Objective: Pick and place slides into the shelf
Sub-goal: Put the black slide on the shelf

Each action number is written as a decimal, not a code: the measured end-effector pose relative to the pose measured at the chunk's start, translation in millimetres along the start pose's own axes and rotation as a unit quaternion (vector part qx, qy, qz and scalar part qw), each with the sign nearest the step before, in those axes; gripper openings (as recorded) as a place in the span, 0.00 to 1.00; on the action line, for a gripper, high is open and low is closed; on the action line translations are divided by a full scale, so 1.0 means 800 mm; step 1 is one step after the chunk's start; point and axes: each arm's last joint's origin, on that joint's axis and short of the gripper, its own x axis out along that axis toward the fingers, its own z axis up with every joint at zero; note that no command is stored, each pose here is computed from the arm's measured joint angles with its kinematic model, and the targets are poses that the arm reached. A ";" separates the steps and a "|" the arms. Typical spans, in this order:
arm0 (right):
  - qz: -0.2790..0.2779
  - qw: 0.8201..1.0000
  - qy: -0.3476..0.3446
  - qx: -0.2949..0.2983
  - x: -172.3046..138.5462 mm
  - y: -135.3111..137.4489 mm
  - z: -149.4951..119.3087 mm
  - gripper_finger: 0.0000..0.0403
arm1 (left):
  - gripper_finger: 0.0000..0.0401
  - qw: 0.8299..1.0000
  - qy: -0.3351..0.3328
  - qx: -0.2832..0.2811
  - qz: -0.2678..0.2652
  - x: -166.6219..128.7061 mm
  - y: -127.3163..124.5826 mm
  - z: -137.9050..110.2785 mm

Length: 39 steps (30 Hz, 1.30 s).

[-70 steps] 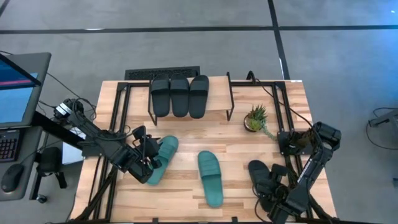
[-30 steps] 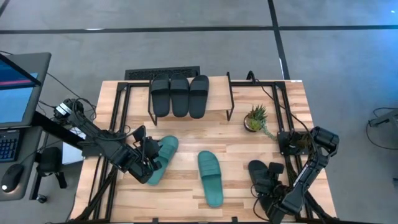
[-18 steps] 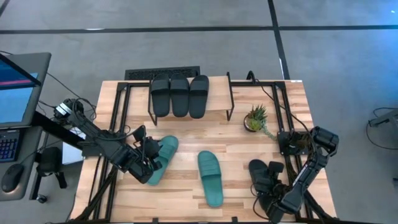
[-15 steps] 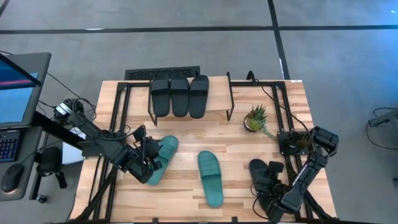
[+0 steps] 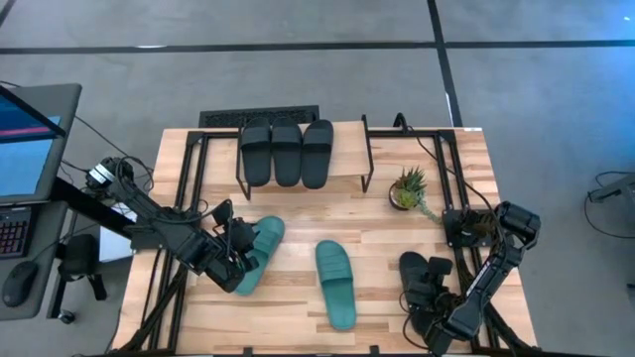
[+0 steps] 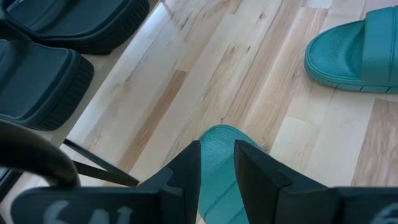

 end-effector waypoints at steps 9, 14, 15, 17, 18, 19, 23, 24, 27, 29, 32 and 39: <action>-0.002 1.000 0.001 0.007 0.000 -0.001 0.000 0.13 | 0.22 1.000 0.000 0.000 0.000 0.000 0.000 0.000; -0.003 1.000 0.004 0.012 0.001 -0.002 0.002 0.08 | 0.22 1.000 0.000 0.000 0.000 0.000 0.000 0.000; -0.003 1.000 0.004 0.012 0.001 -0.002 0.002 0.07 | 0.22 1.000 0.000 0.000 0.000 0.000 0.000 0.000; -0.003 1.000 0.005 0.014 0.001 -0.002 0.004 0.04 | 0.22 1.000 0.000 0.000 0.000 0.000 0.000 0.000; -0.003 1.000 0.005 0.014 0.001 -0.003 0.004 0.03 | 0.22 1.000 0.000 0.000 0.000 0.000 0.000 0.000; -0.003 1.000 0.005 0.014 0.001 -0.002 0.004 0.02 | 0.22 1.000 0.000 0.000 0.000 0.000 0.000 0.000; -0.005 1.000 0.006 0.015 0.001 -0.003 0.005 0.02 | 0.22 1.000 0.000 0.000 0.000 0.000 0.000 0.000; -0.005 1.000 0.007 0.016 0.001 -0.003 0.006 0.02 | 0.22 1.000 0.000 0.000 0.000 0.000 0.000 0.000; -0.010 1.000 0.009 0.014 -0.001 -0.005 0.007 0.04 | 0.22 1.000 0.000 0.000 0.000 0.000 0.000 0.000; -0.015 1.000 0.012 0.015 -0.004 -0.007 0.009 0.04 | 0.22 1.000 -0.001 0.000 0.001 0.000 0.000 0.000; -0.025 1.000 0.015 0.012 -0.010 -0.010 0.011 0.03 | 0.22 1.000 -0.003 0.000 0.003 0.000 0.000 0.000; -0.039 0.999 0.009 0.012 -0.024 -0.016 0.019 0.02 | 0.22 1.000 -0.004 0.003 0.004 0.000 0.000 0.000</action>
